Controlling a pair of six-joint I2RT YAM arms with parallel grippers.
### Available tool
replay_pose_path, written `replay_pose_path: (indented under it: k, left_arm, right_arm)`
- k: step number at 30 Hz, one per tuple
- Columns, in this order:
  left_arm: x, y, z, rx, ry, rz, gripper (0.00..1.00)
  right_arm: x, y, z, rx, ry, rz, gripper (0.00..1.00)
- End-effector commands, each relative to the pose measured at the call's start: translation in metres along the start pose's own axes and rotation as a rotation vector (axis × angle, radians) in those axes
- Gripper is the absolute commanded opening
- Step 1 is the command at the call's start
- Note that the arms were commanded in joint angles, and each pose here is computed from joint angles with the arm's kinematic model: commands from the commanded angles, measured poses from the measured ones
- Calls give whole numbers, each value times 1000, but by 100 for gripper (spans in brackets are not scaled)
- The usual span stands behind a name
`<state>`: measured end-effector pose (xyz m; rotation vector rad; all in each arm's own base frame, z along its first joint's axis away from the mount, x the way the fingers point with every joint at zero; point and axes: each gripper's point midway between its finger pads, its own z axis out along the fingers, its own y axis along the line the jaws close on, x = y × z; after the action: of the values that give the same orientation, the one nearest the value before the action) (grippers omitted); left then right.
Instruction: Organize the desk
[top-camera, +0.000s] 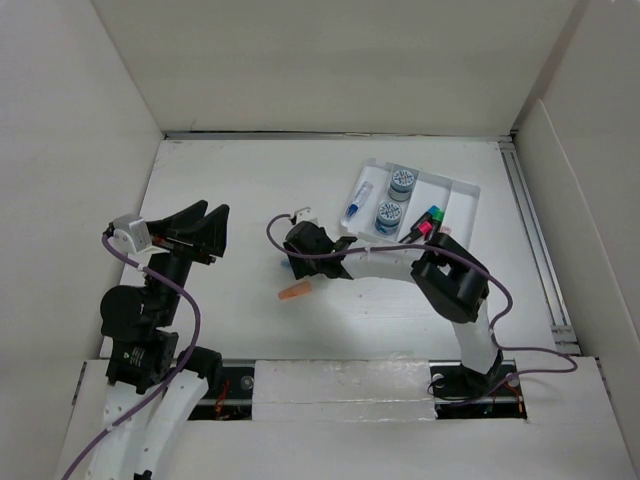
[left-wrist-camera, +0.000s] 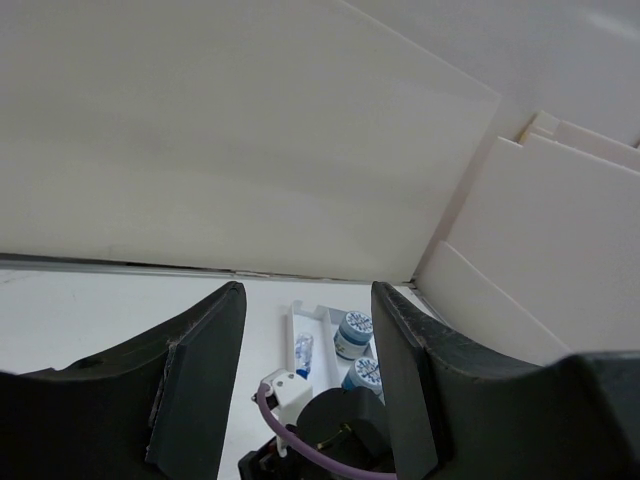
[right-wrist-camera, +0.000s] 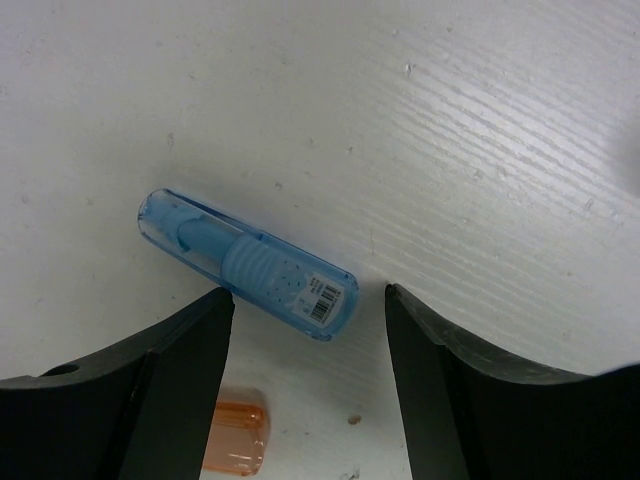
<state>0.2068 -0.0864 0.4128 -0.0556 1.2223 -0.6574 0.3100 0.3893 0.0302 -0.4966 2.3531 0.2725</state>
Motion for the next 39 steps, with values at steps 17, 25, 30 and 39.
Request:
replay_pose_path:
  k: [17,25,30,39]
  left_arm:
    - [-16,-4,-1,11,-57,18,49]
    - [-17,-6,-2,18,-57,17,49]
    - [-14,-6,-1,21,-49,14,49]
    - [-12,-8,0,33,-42,11,49]
  right_arm:
    - [-8,32,28,-118,-25,-81,65]
    - [3,37,16,-171,15,-40,29]
    - [18,29,3,-171,30,25,17]
    - [-41,8,-45,-149,-153,180,10]
